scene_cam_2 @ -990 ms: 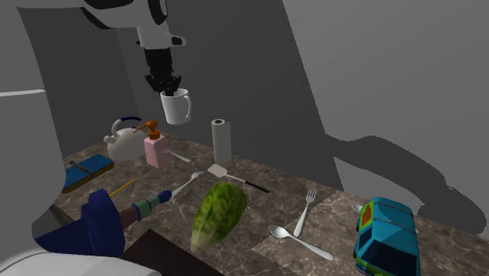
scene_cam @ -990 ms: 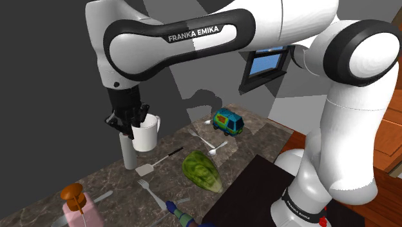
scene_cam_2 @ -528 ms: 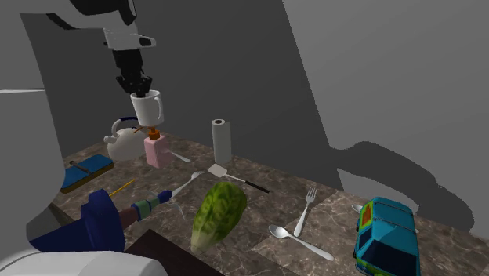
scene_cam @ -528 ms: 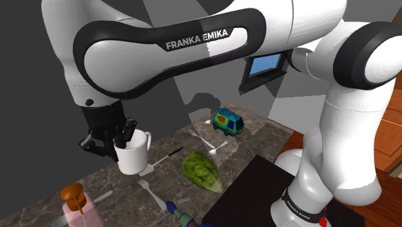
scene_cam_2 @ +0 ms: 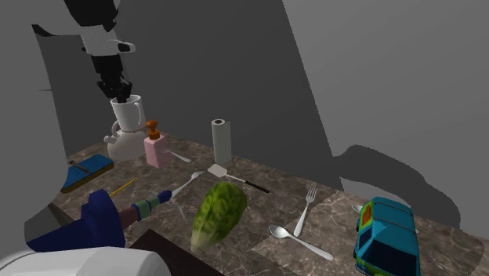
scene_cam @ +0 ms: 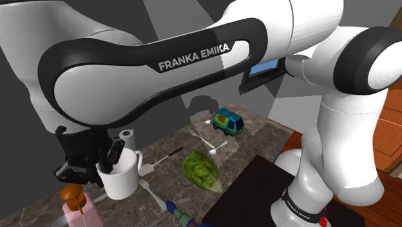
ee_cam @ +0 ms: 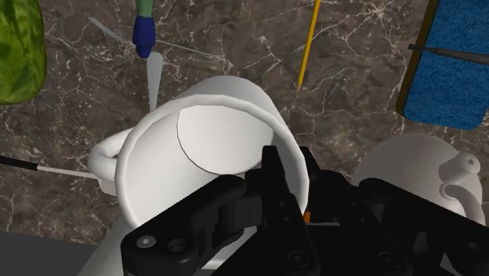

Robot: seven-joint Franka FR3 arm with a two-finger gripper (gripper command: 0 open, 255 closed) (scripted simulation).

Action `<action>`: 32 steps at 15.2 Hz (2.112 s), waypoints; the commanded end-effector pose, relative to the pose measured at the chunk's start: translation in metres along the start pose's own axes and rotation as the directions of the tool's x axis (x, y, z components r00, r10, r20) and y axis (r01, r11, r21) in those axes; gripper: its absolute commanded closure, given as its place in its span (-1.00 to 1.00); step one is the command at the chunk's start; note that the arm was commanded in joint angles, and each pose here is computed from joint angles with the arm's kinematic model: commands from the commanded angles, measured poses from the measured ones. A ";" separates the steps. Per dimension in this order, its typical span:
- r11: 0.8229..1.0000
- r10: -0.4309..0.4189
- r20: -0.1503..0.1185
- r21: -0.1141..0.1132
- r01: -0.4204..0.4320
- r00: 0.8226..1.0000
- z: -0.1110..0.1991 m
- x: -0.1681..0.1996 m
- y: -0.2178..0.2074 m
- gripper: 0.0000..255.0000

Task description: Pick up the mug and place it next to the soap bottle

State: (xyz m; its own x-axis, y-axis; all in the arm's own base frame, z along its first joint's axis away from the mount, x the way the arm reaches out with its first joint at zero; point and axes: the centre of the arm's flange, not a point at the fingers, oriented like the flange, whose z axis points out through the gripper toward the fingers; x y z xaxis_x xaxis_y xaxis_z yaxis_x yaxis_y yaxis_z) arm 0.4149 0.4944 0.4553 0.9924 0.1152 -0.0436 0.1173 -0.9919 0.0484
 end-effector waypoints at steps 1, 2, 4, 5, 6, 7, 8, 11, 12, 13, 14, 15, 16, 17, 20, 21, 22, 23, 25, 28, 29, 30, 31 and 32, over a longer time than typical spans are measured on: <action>1.000 0.001 -0.001 0.000 -0.001 1.000 0.011 -0.001 -0.001 1.00; 1.000 0.001 -0.001 0.000 -0.001 1.000 0.016 0.000 -0.001 1.00; 1.000 0.001 -0.001 0.000 -0.001 1.000 0.027 0.000 -0.002 1.00; 1.000 0.001 -0.001 0.000 -0.001 1.000 0.032 0.000 -0.002 1.00; 1.000 0.001 -0.001 0.000 -0.001 1.000 0.037 0.000 -0.002 1.00; 1.000 0.001 -0.001 0.000 -0.001 1.000 0.043 0.001 -0.002 1.00; 1.000 0.001 -0.001 0.000 -0.001 1.000 0.048 0.001 -0.003 1.00; 1.000 0.001 -0.001 0.000 -0.001 1.000 0.064 0.002 -0.003 1.00; 1.000 0.001 -0.001 0.000 -0.001 1.000 0.069 0.002 -0.004 1.00; 1.000 0.001 -0.001 0.000 -0.001 1.000 0.074 0.002 -0.004 1.00; 1.000 0.001 -0.001 0.000 -0.001 1.000 0.079 0.002 -0.004 1.00; 1.000 0.001 -0.001 0.000 -0.001 1.000 0.085 0.003 -0.005 1.00; 1.000 0.001 -0.001 0.000 -0.001 1.000 0.090 0.003 -0.005 1.00; 1.000 0.001 -0.001 0.000 -0.001 1.000 0.095 0.003 -0.005 1.00; 1.000 0.001 -0.001 0.000 -0.001 1.000 0.111 0.004 -0.006 1.00; 1.000 0.001 -0.001 0.000 -0.001 1.000 0.116 0.004 -0.006 1.00; 1.000 0.001 -0.001 0.000 -0.001 1.000 0.122 0.004 -0.006 1.00; 1.000 0.001 -0.001 0.000 -0.001 1.000 0.127 0.004 -0.007 1.00; 1.000 0.001 -0.001 0.000 -0.001 1.000 0.137 0.005 -0.007 1.00; 1.000 0.001 -0.001 0.000 -0.001 1.000 0.153 0.006 -0.008 1.00; 1.000 0.001 -0.001 0.000 -0.001 1.000 0.158 0.006 -0.008 1.00; 1.000 0.001 -0.001 0.000 -0.001 1.000 0.164 0.006 -0.008 1.00; 1.000 0.001 -0.001 0.000 -0.001 1.000 0.169 0.006 -0.009 1.00; 1.000 0.001 -0.001 0.000 -0.001 1.000 0.174 0.006 -0.009 1.00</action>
State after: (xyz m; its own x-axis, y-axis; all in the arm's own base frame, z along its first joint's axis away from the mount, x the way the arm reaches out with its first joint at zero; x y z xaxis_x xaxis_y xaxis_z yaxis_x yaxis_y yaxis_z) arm 0.4136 0.4947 0.2862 0.9925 0.1145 -0.0436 0.1165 -0.9920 0.0485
